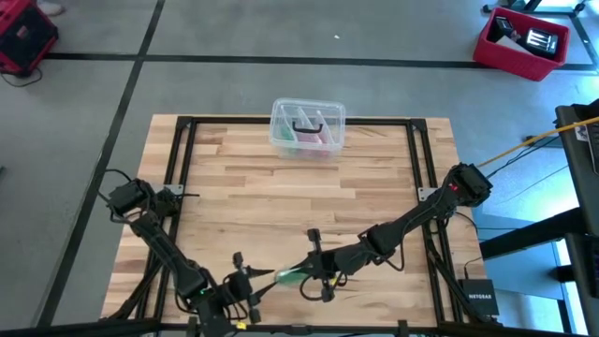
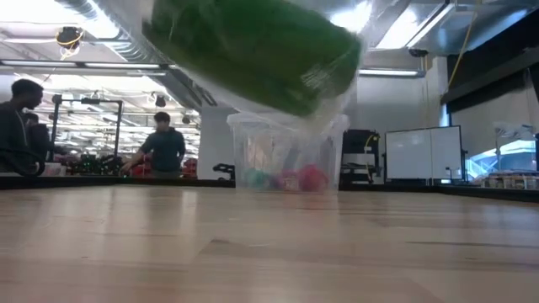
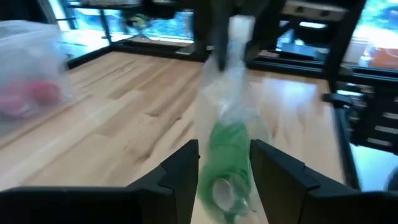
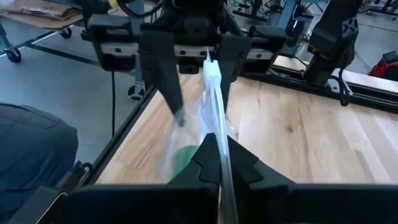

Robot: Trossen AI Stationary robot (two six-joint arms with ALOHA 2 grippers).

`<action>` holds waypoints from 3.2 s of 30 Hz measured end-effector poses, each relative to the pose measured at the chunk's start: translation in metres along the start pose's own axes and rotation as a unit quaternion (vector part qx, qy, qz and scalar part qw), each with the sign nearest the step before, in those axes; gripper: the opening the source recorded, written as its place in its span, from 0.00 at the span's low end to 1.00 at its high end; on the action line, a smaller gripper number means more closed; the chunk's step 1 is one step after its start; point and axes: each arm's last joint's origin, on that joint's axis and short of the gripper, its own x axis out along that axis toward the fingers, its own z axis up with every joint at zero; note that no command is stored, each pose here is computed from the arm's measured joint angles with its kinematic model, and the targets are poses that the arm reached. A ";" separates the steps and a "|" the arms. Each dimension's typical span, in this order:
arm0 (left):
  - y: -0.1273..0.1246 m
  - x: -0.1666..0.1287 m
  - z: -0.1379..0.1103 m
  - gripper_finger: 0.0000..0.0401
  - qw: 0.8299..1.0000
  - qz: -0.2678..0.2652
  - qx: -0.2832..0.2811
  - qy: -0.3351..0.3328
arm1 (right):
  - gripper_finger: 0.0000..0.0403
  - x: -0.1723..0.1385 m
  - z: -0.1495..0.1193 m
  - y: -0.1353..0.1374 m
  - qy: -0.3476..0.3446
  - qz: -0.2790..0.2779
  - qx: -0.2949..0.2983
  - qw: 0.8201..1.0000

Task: Roll bandage
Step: Close the transparent zip lock bag

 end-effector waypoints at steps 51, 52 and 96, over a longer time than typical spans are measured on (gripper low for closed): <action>0.010 0.021 0.003 0.33 0.999 -0.040 -0.005 -0.037 | 0.00 0.002 -0.004 0.001 0.012 -0.007 -0.005 1.000; 0.010 0.021 0.005 0.33 0.998 -0.041 -0.006 -0.041 | 0.00 0.002 -0.004 0.001 0.011 -0.007 -0.005 1.000; 0.010 0.021 0.014 0.00 0.997 -0.015 0.029 -0.067 | 0.33 0.007 0.043 -0.006 -0.018 0.012 0.022 1.000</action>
